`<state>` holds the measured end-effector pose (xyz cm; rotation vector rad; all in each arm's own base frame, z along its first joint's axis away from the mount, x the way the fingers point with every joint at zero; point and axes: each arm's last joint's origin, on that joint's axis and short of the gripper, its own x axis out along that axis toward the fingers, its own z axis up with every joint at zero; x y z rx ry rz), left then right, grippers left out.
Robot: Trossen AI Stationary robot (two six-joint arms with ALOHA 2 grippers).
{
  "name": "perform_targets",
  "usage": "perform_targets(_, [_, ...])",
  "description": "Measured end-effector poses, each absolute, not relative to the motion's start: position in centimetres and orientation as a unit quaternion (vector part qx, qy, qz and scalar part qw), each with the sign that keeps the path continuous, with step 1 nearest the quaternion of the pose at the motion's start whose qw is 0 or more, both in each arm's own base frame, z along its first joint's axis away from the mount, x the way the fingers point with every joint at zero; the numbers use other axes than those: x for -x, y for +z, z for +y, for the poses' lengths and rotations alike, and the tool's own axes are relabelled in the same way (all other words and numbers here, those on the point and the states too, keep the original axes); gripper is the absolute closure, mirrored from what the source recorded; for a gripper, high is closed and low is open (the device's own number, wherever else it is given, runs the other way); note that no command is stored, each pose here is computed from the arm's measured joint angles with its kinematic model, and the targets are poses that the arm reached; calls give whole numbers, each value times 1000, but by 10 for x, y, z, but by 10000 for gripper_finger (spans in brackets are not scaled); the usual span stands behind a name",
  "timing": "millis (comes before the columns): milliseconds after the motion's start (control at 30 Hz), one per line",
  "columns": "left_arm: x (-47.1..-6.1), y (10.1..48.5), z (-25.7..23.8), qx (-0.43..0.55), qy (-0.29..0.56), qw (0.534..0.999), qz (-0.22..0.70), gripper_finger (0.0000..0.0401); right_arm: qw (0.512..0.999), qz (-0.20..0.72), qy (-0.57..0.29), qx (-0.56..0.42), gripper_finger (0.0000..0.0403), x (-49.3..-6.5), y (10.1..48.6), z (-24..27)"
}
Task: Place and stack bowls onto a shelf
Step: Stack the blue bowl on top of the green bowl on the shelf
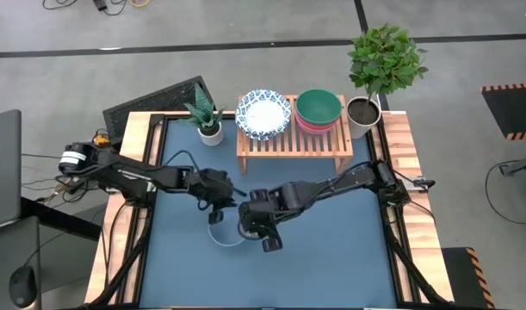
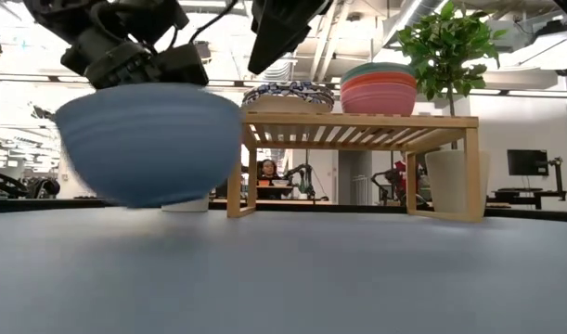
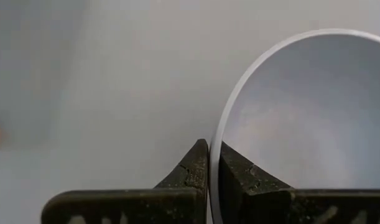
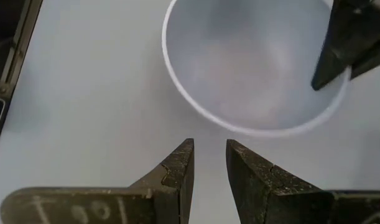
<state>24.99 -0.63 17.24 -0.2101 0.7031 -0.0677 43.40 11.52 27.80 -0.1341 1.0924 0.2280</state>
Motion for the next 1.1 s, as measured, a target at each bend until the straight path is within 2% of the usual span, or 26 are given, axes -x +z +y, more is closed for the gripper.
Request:
perform_targets(133, [-254, 163, -3, 98, -16, 926, 364, 397, 844, 517, 119, 77, 283, -433, 278, 120])
perform_targets(233, [-259, 165, -5, 76, -33, 929, 361, 375, 844, 514, 127, 88, 283, -432, 278, 122])
perform_targets(500, [-269, 182, -10, 62, -60, 939, 334, 249, 844, 510, 133, 97, 279, -433, 278, 121])
perform_targets(700, [-271, 187, -11, 60, -82, 939, 329, 174, 845, 509, 132, 92, 251, -432, 278, 124])
perform_targets(867, [-274, 194, -11, 52, -85, 938, 332, 149, 844, 510, 138, 95, 225, -430, 278, 131])
perform_targets(1100, [-279, 208, -11, 27, -91, 930, 355, 148, 842, 512, 143, 93, 216, -424, 282, 140])
